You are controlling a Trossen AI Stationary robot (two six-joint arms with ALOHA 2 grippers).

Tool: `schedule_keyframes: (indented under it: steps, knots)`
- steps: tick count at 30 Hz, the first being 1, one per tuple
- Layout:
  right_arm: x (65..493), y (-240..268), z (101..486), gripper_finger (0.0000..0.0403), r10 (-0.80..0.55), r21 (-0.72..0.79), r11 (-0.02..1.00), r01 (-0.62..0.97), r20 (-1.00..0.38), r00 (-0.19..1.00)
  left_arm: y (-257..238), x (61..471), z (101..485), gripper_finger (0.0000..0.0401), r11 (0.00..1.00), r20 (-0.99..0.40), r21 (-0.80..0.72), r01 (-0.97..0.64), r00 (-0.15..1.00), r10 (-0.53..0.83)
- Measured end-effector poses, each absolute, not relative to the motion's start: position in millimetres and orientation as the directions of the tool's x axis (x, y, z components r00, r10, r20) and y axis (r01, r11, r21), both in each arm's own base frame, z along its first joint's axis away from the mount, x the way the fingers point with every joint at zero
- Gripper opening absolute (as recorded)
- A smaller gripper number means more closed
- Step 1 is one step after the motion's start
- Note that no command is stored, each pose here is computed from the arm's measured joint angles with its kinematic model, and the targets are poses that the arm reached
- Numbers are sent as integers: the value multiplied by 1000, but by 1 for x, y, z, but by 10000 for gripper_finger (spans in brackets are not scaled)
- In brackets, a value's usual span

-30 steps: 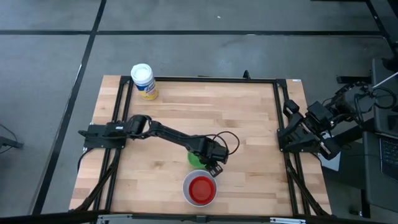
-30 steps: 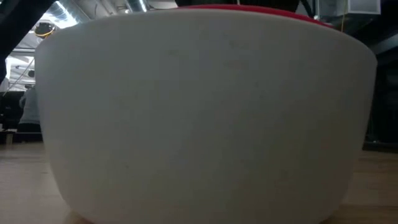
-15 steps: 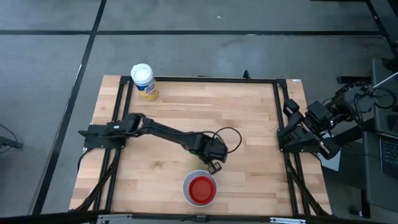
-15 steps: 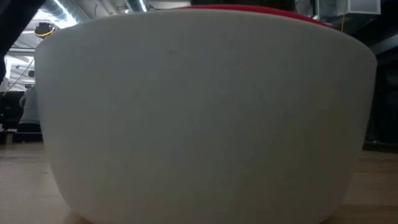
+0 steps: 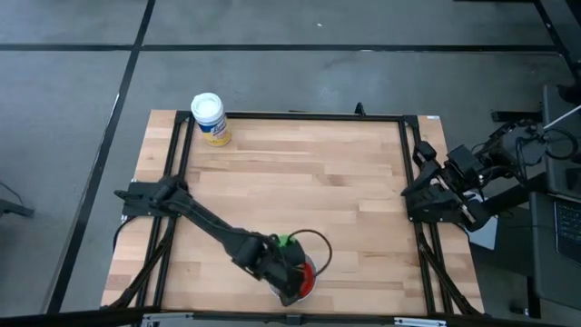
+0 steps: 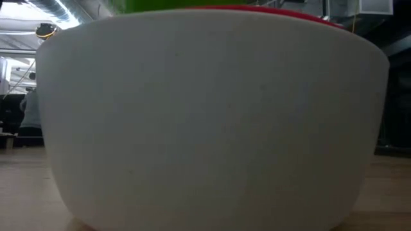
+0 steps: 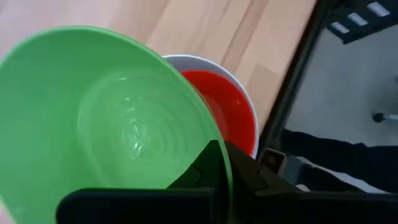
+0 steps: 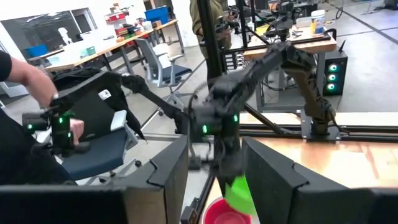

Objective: Nest bowls inside each other
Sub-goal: Put the green bowl on the red bowl

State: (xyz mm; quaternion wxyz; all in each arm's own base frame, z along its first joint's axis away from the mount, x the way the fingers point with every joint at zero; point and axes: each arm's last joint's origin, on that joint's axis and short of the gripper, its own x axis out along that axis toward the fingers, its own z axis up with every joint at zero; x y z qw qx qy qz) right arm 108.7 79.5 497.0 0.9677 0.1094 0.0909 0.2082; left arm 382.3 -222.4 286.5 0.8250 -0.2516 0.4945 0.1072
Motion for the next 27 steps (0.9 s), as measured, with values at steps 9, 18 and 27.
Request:
schedule_keyframes:
  steps: [9,18,27]
  knots:
    - [119,88,497,153,424,268,884,-382,-122,897,-243,404,252,2,839,-847,-393,-375,504,-172]
    - [121,89,498,153,415,251,891,-379,-110,903,-253,409,236,2,843,-852,-430,-323,455,-261]
    - [121,89,499,153,412,250,891,-378,-99,906,-244,424,230,93,834,-826,-475,-280,468,-313]
